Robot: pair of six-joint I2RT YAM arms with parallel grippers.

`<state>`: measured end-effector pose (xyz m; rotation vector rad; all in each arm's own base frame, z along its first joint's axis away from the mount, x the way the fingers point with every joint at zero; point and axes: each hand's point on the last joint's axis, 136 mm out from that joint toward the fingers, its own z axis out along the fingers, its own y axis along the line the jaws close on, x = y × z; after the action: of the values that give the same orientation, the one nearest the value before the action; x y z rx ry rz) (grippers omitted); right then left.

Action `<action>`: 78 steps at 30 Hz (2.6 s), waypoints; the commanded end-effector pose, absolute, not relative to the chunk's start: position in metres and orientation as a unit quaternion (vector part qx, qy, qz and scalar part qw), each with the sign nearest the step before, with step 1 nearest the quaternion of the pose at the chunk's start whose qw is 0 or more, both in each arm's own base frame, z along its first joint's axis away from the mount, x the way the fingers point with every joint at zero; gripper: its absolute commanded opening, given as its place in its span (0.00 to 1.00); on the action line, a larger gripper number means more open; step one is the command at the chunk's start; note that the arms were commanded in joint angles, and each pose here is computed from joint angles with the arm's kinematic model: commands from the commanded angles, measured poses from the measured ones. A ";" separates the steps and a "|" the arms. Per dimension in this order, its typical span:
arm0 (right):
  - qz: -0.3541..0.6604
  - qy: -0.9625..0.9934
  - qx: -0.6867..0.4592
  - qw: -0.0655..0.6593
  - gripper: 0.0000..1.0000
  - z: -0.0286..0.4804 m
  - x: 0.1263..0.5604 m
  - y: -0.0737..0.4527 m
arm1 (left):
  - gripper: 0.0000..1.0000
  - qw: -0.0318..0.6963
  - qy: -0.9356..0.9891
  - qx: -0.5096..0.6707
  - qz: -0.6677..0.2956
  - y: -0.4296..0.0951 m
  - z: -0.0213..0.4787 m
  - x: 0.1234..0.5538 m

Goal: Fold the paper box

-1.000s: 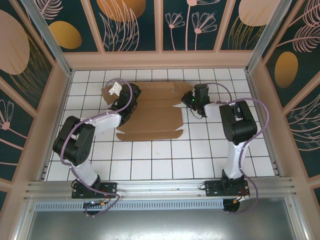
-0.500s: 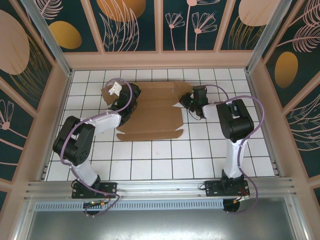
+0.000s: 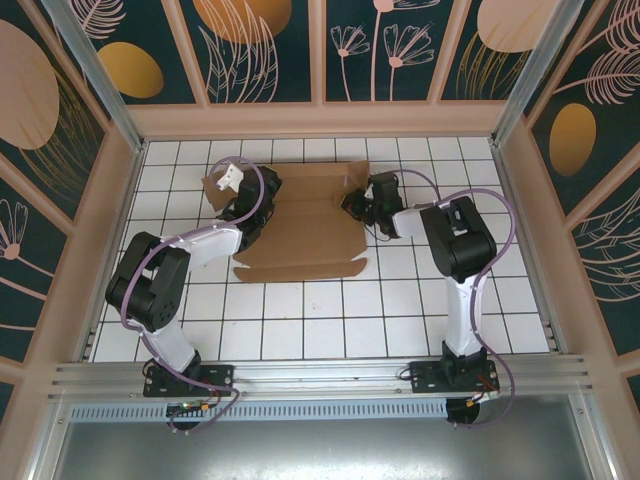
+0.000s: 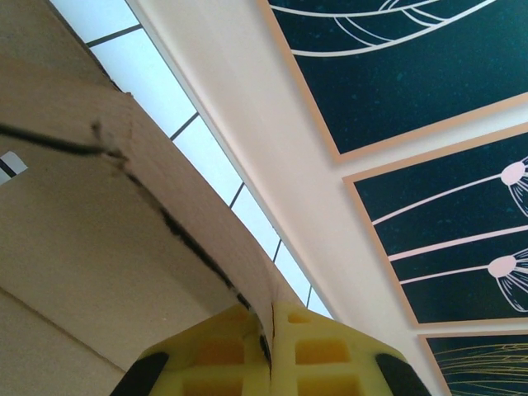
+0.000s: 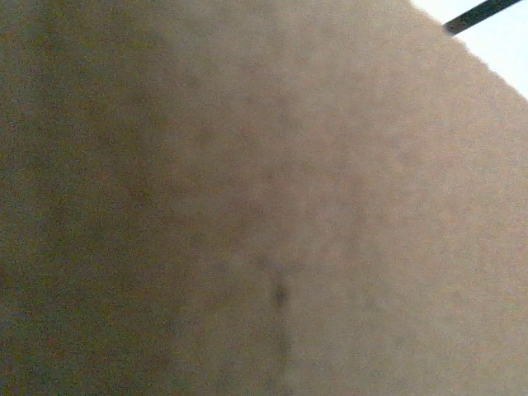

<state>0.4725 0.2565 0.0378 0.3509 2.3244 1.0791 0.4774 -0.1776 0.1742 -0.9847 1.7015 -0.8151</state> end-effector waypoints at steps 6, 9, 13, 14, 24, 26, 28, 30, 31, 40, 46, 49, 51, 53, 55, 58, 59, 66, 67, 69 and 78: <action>0.392 0.865 0.093 0.298 0.05 0.060 0.468 0.248 | 0.00 0.463 0.732 -0.399 -0.300 -0.176 0.151 0.468; 0.377 0.865 0.077 0.323 0.11 0.078 0.462 0.230 | 0.00 0.467 0.731 -0.401 -0.294 -0.173 0.152 0.467; 0.368 0.856 0.028 0.362 0.16 0.108 0.446 0.212 | 0.00 0.472 0.731 -0.400 -0.288 -0.170 0.156 0.466; 0.385 0.844 0.005 0.374 0.17 0.122 0.437 0.213 | 0.00 0.473 0.731 -0.400 -0.286 -0.170 0.156 0.467; 0.255 0.796 0.029 0.548 0.12 0.211 0.439 0.128 | 0.00 0.465 0.744 -0.389 -0.279 -0.174 0.154 0.468; 0.209 0.809 0.047 0.547 0.16 0.206 0.461 0.104 | 0.00 0.468 0.745 -0.387 -0.277 -0.173 0.156 0.468; 0.179 0.827 0.032 0.532 0.18 0.190 0.485 0.092 | 0.00 0.469 0.744 -0.386 -0.280 -0.174 0.158 0.468; 0.151 0.846 -0.005 0.512 0.19 0.172 0.505 0.091 | 0.00 0.465 0.743 -0.387 -0.285 -0.176 0.159 0.469; 0.146 0.853 -0.042 0.499 0.19 0.161 0.514 0.097 | 0.00 0.462 0.745 -0.386 -0.288 -0.178 0.159 0.470; 0.144 0.815 -0.328 0.455 0.25 0.109 0.499 0.172 | 0.00 0.464 0.741 -0.390 -0.287 -0.178 0.163 0.476; 0.195 0.792 -0.378 0.439 0.33 0.104 0.477 0.196 | 0.00 0.461 0.739 -0.391 -0.298 -0.184 0.171 0.485; 0.222 0.773 -0.394 0.444 0.37 0.114 0.465 0.209 | 0.00 0.462 0.738 -0.391 -0.299 -0.186 0.174 0.487; 0.236 0.765 -0.403 0.444 0.39 0.119 0.459 0.218 | 0.00 0.462 0.738 -0.389 -0.302 -0.187 0.175 0.489; 0.240 0.765 -0.403 0.442 0.40 0.119 0.459 0.224 | 0.00 0.461 0.738 -0.388 -0.303 -0.188 0.175 0.489; 0.240 0.765 -0.405 0.439 0.41 0.118 0.459 0.229 | 0.00 0.458 0.739 -0.387 -0.305 -0.189 0.175 0.488; 0.214 0.774 -0.400 0.441 0.42 0.119 0.465 0.229 | 0.00 0.459 0.740 -0.387 -0.303 -0.187 0.174 0.489; 0.202 0.783 -0.388 0.443 0.43 0.120 0.472 0.225 | 0.00 0.458 0.741 -0.387 -0.302 -0.187 0.173 0.489; 0.204 0.840 -0.290 0.411 0.43 0.120 0.505 0.189 | 0.00 0.419 0.752 -0.418 -0.291 -0.177 0.168 0.508; 0.207 0.843 -0.287 0.405 0.43 0.119 0.505 0.189 | 0.00 0.413 0.754 -0.422 -0.288 -0.177 0.168 0.510; 0.219 0.846 -0.282 0.395 0.43 0.115 0.502 0.190 | 0.00 0.410 0.757 -0.420 -0.287 -0.179 0.175 0.518; 0.263 0.834 -0.291 0.387 0.44 0.103 0.476 0.200 | 0.00 0.378 0.776 -0.411 -0.293 -0.189 0.161 0.532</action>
<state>0.4921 0.1913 0.1102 -0.7188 2.1230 0.5890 0.5365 -0.1907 0.1845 -1.0447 1.9042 -0.7750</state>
